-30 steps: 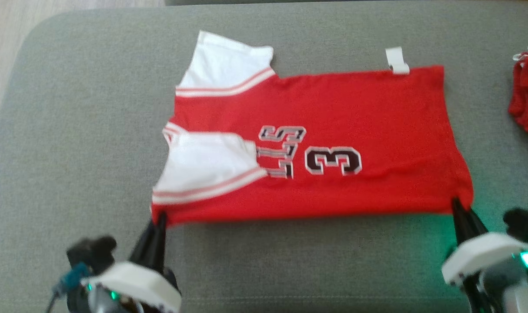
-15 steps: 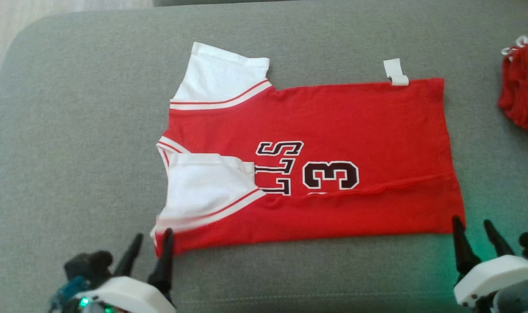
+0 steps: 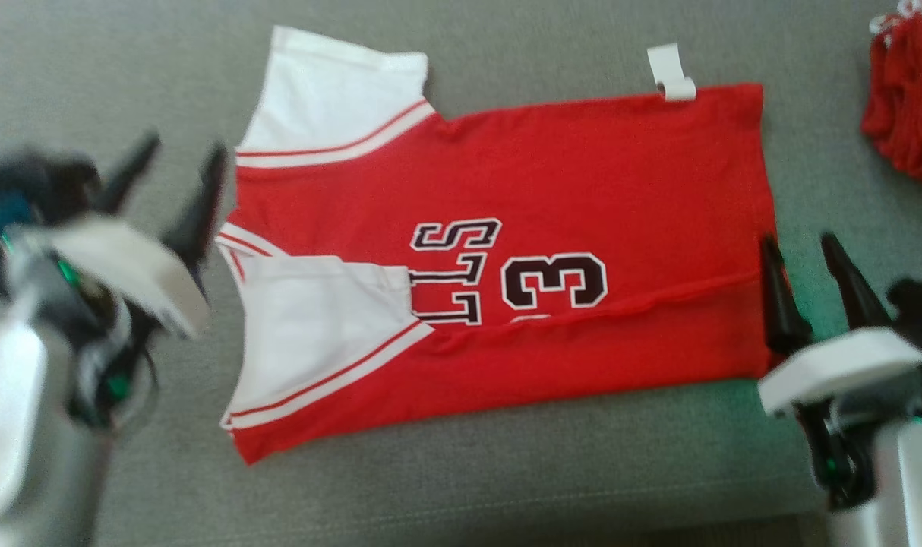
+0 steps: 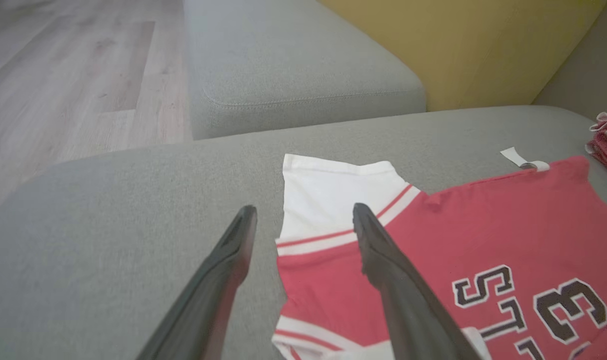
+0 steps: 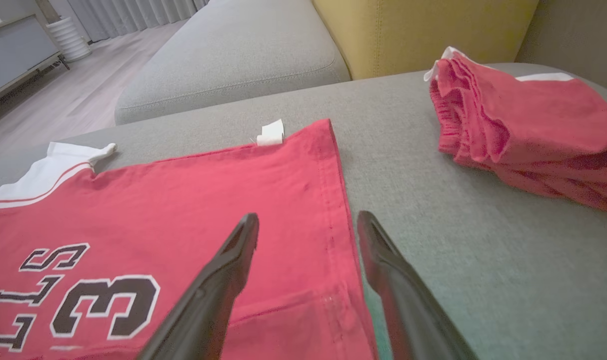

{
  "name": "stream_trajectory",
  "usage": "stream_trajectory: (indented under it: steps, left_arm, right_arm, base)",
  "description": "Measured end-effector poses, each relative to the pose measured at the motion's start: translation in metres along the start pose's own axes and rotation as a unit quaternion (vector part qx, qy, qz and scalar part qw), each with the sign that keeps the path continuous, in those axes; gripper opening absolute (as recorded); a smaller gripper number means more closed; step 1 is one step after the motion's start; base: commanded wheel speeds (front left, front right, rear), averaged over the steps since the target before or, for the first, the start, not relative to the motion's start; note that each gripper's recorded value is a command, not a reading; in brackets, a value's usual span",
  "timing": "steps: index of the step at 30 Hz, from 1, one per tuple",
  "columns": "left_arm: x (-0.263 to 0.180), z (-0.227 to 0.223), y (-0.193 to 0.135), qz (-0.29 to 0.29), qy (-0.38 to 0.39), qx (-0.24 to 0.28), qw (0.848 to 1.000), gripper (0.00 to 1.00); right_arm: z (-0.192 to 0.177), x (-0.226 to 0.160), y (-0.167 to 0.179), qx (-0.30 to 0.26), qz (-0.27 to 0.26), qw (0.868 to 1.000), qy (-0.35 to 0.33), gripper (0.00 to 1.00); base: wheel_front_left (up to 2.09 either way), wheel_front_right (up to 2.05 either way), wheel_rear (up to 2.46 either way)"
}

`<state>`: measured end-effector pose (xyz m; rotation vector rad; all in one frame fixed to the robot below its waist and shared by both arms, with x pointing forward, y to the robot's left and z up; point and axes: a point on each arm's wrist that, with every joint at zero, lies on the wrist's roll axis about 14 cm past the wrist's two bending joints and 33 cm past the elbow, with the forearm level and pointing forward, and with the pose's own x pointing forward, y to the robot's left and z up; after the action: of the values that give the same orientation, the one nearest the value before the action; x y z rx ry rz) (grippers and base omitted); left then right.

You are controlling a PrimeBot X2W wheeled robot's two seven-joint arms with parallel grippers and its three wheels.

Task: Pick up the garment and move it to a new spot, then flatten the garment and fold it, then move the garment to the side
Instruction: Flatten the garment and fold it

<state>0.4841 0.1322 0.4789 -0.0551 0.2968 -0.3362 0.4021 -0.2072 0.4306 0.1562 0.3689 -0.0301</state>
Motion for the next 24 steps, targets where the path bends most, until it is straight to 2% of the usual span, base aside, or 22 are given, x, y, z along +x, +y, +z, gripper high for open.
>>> stream_trajectory:
  steps: [3, 13, 17, 24]
  left_arm:
    - [0.031, 0.003, 0.011, -0.01, 0.032, 0.022, 0.999, 1.0]
    - [0.121, -0.019, 0.017, -0.04, 0.13, 0.028, 0.99, 1.0]
    - [0.144, -0.043, 0.018, -0.044, 0.179, 0.026, 0.983, 1.0]
    - [0.167, -0.063, 0.019, -0.046, 0.212, 0.025, 0.976, 1.0]
  right_arm:
    - [0.004, 0.016, 0.01, -0.005, 0.015, 1.0, -0.003, 1.0]
    - [0.012, 0.067, 0.029, -0.03, 0.049, 0.998, -0.021, 1.0]
    - [0.007, 0.078, 0.029, -0.039, 0.051, 0.998, -0.015, 1.0]
    - [0.009, 0.086, 0.019, -0.051, 0.042, 0.998, -0.021, 1.0]
  base:
    - [0.0, 0.0, 0.0]
    - [0.0, 0.0, 0.0]
    - [0.0, 0.0, 0.0]
    - [0.0, 0.0, 0.0]
